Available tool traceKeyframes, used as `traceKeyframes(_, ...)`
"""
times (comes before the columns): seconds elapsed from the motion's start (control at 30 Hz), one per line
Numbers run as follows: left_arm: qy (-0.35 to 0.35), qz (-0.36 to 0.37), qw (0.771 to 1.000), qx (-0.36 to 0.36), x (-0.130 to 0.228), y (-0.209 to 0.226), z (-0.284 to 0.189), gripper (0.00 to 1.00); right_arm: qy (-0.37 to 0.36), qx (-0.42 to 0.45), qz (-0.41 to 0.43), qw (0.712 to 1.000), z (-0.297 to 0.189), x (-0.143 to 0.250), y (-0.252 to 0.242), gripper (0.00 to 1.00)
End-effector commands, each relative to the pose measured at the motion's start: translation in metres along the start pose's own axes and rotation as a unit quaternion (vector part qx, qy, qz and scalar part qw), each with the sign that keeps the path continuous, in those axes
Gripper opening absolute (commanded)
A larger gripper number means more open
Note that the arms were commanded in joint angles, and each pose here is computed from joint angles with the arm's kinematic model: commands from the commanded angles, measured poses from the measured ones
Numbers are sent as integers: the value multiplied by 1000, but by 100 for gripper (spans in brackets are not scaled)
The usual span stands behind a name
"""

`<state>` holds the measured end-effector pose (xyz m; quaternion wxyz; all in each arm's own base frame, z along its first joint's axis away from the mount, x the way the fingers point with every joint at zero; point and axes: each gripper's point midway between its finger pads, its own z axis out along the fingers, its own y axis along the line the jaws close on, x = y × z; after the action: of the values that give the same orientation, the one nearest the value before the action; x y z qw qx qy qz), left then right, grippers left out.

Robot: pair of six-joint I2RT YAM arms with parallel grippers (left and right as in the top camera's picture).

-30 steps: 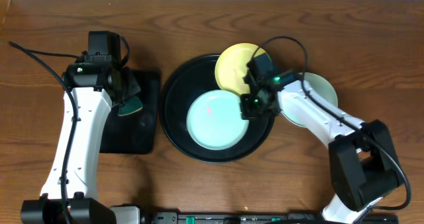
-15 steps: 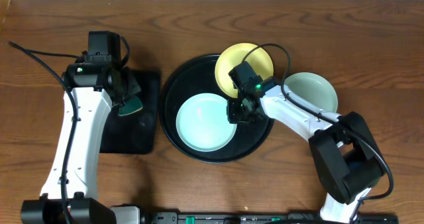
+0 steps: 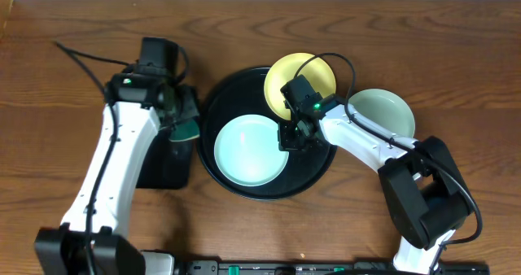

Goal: Clean dirty plates on tray and stack at the side
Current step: 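Bring the sponge with the left gripper onto the second mint plate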

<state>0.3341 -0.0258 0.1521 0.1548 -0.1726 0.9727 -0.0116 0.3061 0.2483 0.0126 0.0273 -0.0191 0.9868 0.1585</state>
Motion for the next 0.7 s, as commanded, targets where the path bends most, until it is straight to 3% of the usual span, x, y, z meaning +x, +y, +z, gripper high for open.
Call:
traceKeyframes(0.0,38,22,999,18,15,-19,16,7,1,-4,1,1000,2,-4,2,1)
traceKeyframes(0.3,118,40,992,1,63,-52,55,7,1,-4,5,1000,2,-4,1,1)
traceKeyframes(0.67,119,40,992,6,90,-77,96,7,1,-4,4,1000,2,-4,1,1)
